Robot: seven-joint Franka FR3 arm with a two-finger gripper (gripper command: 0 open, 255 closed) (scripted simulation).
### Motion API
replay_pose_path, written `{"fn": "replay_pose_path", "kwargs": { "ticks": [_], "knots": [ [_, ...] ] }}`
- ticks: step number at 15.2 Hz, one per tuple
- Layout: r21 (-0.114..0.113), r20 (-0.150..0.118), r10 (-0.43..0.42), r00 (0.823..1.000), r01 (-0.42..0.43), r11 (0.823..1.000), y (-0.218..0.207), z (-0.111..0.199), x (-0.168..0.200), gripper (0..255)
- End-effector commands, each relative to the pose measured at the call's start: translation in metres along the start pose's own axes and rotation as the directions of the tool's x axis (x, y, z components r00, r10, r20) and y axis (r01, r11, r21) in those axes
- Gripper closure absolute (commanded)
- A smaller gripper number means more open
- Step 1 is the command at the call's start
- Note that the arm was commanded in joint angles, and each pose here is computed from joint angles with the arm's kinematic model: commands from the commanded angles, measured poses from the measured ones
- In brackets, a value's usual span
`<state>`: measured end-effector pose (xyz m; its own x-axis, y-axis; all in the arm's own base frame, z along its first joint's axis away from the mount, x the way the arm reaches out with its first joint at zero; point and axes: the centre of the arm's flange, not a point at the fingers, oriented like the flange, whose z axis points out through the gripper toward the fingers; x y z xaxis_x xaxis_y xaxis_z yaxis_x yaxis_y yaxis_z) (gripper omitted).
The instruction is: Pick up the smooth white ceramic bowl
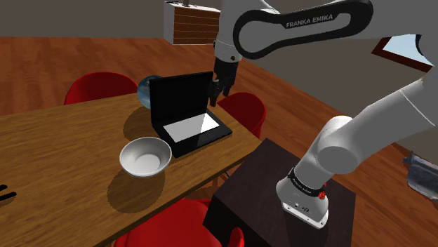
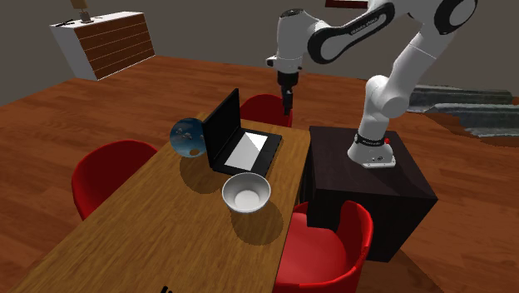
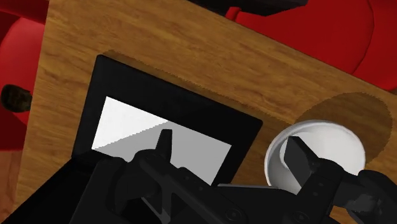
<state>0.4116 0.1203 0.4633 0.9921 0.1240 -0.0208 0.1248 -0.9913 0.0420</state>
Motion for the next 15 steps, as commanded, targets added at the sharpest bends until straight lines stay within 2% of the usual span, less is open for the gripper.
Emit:
{"fn": "replay_pose_path", "kwargs": {
  "ticks": [1,15],
  "knots": [
    [0.005,0.004,0.006,1.0,-0.006,1.0,-0.013,0.021,0.014,0],
    [0.032,0.035,0.045,0.998,-0.046,0.998,-0.097,0.148,0.12,0]
  ]
}}
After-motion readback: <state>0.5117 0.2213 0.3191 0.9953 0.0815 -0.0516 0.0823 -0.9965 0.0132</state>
